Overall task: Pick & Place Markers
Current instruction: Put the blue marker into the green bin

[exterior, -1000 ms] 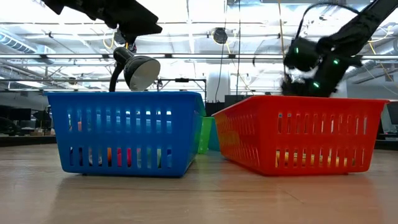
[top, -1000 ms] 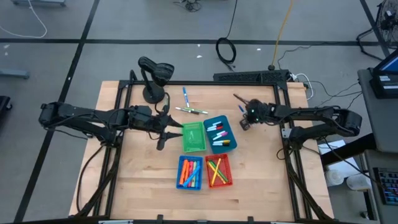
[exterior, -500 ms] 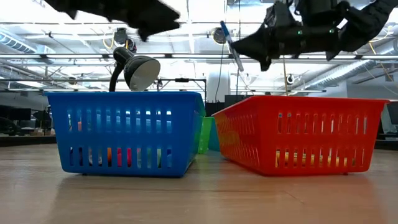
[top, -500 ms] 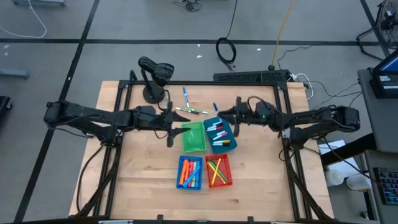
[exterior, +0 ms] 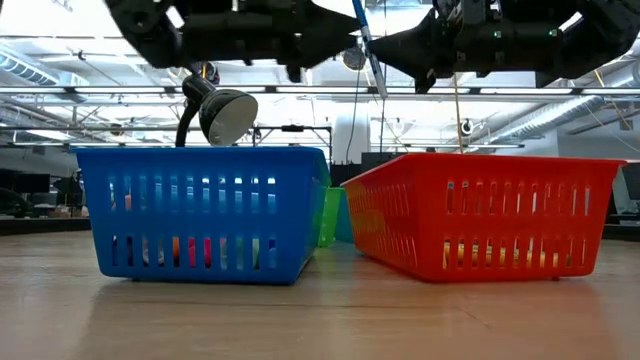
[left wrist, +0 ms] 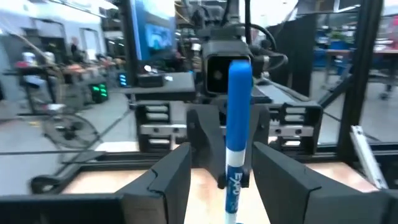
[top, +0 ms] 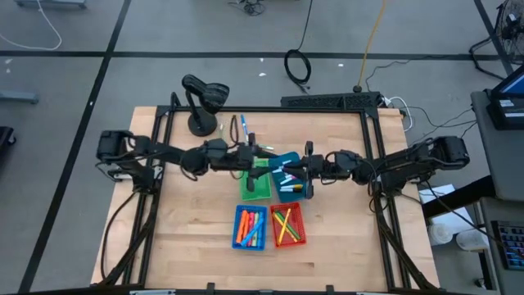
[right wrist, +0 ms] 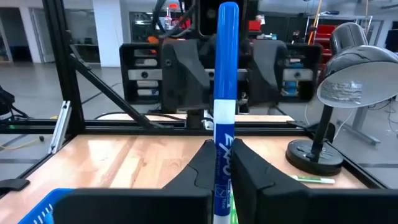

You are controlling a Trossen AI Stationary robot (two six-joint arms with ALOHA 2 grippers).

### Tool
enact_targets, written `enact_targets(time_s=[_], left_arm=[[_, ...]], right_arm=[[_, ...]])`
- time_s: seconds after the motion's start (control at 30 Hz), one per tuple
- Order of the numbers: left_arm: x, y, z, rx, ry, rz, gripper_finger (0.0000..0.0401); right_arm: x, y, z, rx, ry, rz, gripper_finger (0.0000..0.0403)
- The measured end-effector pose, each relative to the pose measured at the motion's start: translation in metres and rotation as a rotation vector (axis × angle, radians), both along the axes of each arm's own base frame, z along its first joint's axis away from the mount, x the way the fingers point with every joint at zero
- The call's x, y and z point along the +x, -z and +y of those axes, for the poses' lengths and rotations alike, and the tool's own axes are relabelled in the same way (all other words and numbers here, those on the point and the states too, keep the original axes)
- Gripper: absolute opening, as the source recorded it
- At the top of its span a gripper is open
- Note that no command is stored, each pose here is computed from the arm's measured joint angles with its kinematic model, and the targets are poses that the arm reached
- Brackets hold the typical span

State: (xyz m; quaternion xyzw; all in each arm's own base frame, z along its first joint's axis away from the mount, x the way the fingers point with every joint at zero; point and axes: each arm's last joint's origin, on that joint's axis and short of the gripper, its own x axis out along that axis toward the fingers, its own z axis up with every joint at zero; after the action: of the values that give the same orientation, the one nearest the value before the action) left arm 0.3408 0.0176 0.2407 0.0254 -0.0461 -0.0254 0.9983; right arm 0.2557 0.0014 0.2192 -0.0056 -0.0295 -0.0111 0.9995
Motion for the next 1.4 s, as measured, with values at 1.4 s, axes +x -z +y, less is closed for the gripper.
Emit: enact_targets(time_s=[1.4], left_arm=[[-0.086,0.061,-0.009,-0.272,-0.082,0.267,0.0036]], right_arm=[[0.0,0.002,-0.001,0.002,0.008,0.023,0.0094]])
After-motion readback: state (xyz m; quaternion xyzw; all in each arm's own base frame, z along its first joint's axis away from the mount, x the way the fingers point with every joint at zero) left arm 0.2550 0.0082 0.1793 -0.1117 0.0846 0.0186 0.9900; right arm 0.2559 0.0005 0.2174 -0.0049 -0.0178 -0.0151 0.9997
